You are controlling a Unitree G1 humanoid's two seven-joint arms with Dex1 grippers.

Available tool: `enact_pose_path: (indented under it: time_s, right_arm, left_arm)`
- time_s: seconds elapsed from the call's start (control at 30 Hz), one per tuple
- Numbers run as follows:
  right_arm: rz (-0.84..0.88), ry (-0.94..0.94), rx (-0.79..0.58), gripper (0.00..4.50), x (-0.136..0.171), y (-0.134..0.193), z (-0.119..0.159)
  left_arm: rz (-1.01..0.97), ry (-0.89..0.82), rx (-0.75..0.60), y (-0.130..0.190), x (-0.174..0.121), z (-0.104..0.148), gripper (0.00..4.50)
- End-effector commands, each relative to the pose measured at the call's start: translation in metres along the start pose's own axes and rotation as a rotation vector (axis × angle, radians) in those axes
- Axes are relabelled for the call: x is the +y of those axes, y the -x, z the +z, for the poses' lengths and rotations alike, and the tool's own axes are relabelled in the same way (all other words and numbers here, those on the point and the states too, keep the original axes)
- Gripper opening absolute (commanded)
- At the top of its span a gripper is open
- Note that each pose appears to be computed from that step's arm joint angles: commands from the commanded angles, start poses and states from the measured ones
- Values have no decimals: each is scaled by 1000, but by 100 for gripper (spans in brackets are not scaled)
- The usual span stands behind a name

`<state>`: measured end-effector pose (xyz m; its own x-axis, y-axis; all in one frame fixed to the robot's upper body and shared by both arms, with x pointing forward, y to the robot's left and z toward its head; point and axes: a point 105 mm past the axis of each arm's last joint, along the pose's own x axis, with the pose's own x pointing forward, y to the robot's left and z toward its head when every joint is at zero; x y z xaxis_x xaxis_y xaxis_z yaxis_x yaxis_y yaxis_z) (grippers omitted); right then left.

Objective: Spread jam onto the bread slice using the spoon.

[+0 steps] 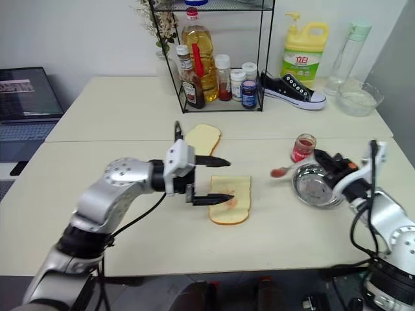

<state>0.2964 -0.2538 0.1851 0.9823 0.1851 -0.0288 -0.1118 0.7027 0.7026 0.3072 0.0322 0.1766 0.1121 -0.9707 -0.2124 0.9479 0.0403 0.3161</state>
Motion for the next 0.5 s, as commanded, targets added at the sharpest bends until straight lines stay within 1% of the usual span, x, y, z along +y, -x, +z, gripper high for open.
enact_pose_path:
  time_s: [0.03, 0.17, 0.3, 0.5]
  right_arm:
    - [-102, 41, -114, 5, -26, 13, 24]
    - [-146, 31, -152, 5, -46, 14, 33]
    - [-166, 21, -136, 5, -65, 4, 27]
    - [-204, 29, -124, 5, -87, -4, 22]
  left_arm:
    - [-63, -74, -39, -36, 2, 9, 450]
    - [-78, -83, -43, -48, 4, 4, 450]
    - [-110, -86, -31, -56, 1, -3, 450]
    - [-94, -89, -27, -54, 5, -5, 450]
